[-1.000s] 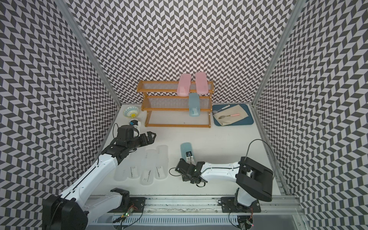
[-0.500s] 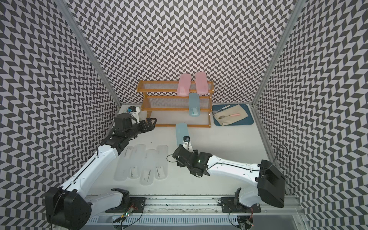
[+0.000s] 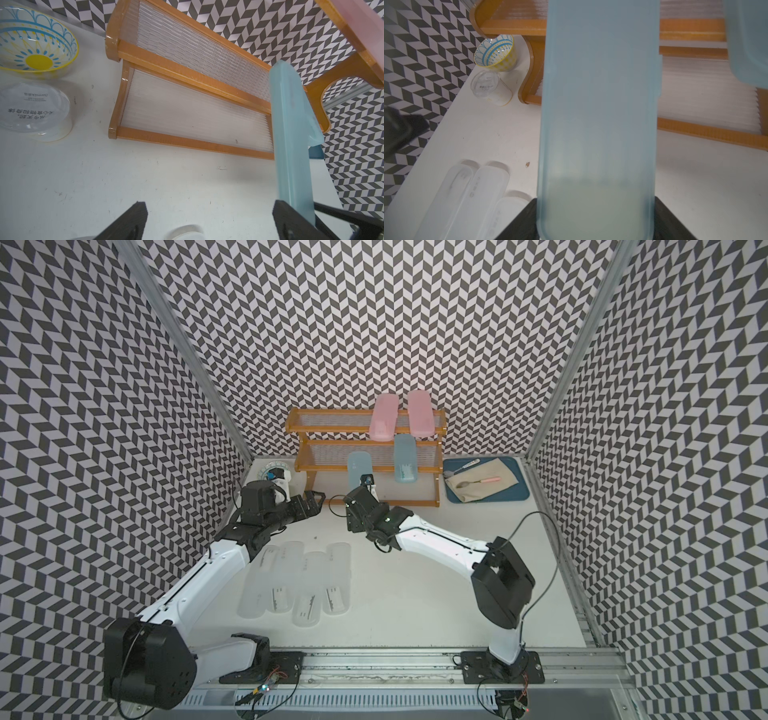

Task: Place the pencil cases on the shelf according to color
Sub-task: Place the pencil case on the shelf.

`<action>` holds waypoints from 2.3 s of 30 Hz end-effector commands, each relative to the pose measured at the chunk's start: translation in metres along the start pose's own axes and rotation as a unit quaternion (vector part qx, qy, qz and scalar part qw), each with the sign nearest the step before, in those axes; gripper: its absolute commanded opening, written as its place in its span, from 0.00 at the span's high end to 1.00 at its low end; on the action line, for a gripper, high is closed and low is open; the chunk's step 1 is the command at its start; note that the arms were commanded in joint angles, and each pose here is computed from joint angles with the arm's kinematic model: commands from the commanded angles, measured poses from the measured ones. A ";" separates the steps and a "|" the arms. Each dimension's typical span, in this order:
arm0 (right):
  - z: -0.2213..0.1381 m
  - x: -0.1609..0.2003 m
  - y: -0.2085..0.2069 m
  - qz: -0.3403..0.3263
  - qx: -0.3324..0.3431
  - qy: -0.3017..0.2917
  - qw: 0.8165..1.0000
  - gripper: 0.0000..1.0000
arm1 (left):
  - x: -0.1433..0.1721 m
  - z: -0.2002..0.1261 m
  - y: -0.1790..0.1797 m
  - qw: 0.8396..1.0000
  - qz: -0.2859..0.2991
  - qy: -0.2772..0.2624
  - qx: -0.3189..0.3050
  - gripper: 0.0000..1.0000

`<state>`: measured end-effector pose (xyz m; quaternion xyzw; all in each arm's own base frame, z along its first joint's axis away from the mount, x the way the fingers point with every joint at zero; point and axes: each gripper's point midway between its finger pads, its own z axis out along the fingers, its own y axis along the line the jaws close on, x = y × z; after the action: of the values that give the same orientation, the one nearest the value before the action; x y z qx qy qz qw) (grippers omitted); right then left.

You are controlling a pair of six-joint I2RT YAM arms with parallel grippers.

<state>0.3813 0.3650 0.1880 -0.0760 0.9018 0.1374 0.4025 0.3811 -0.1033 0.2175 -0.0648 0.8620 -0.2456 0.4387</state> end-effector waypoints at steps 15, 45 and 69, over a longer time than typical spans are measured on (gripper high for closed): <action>0.081 -0.081 0.013 0.036 -0.016 -0.035 0.999 0.36 | -0.006 -0.003 -0.008 0.999 -0.007 -0.002 0.032 0.01; 0.006 -0.113 0.028 0.028 -0.089 -0.088 0.992 0.01 | -0.006 -0.006 -0.011 0.999 0.004 -0.006 0.042 0.01; 0.082 -0.078 0.039 -0.004 -0.097 -0.055 0.994 0.52 | -0.011 -0.007 -0.001 0.998 -0.008 -0.014 0.062 0.01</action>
<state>0.4686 0.4174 0.1764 -0.1083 0.8815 0.2007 0.4134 0.3809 -0.0983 0.2270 -0.0519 0.8434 -0.2941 0.4466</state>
